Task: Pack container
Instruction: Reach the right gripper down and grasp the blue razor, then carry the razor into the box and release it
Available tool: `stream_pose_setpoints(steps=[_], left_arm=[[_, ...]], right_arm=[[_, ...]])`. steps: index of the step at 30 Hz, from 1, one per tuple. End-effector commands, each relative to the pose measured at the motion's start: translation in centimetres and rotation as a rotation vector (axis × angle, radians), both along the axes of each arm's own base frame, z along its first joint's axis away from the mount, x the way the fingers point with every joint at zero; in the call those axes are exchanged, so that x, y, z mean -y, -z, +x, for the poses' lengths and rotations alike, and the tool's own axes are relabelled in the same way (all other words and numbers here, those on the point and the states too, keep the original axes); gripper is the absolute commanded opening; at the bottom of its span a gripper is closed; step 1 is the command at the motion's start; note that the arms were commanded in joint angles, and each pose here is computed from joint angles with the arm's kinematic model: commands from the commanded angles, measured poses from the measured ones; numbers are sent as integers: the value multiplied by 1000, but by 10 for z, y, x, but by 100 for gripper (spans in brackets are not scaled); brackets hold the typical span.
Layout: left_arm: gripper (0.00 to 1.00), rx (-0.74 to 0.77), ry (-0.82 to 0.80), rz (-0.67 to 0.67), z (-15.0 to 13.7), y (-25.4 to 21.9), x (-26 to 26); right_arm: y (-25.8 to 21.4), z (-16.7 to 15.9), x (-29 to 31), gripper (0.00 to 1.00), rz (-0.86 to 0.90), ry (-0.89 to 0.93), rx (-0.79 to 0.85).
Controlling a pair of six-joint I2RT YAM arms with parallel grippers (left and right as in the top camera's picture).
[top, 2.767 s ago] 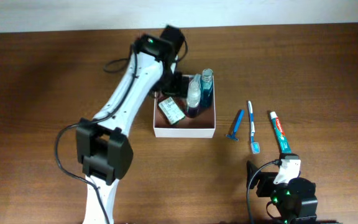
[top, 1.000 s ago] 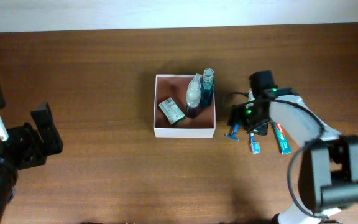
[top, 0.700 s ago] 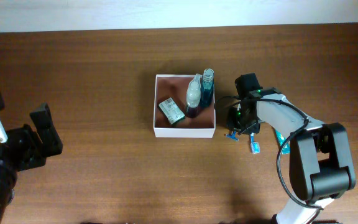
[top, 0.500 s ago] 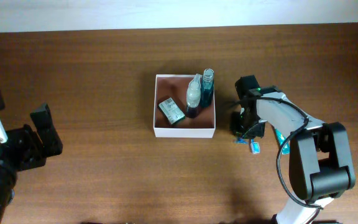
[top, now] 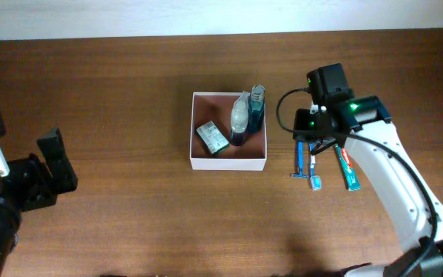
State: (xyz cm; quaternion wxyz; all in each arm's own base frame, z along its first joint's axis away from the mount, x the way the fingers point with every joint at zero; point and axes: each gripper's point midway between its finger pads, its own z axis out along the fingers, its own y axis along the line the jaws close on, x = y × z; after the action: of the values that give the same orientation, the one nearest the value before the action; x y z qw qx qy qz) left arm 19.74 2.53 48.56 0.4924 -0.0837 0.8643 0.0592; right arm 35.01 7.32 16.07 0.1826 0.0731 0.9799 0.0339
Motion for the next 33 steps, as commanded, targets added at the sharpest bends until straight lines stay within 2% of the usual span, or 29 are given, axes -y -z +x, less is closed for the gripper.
stream_pose_setpoints(steps=[1,4,10,18,21,29,33], left_arm=[[99,-2,-12,19,-1,0,-4],[99,-2,-12,19,-1,0,-4],[99,-2,-12,19,-1,0,-4],[99,-2,-11,18,-1,0,-4],[100,-2,-12,19,-1,0,-4],[99,-2,-12,19,-1,0,-4],[99,-2,-12,19,-1,0,-4]], right_arm=[[27,1,1,44,-43,-19,-61],[61,0,1,51,-63,-24,-149],[124,-4,2,52,-101,-25,-317],[156,-6,5,51,-113,-16,-385],[158,-7,3,45,-103,-17,-391],[176,-22,12,37,-92,10,-434],[179,-27,24,17,-87,43,-455]])
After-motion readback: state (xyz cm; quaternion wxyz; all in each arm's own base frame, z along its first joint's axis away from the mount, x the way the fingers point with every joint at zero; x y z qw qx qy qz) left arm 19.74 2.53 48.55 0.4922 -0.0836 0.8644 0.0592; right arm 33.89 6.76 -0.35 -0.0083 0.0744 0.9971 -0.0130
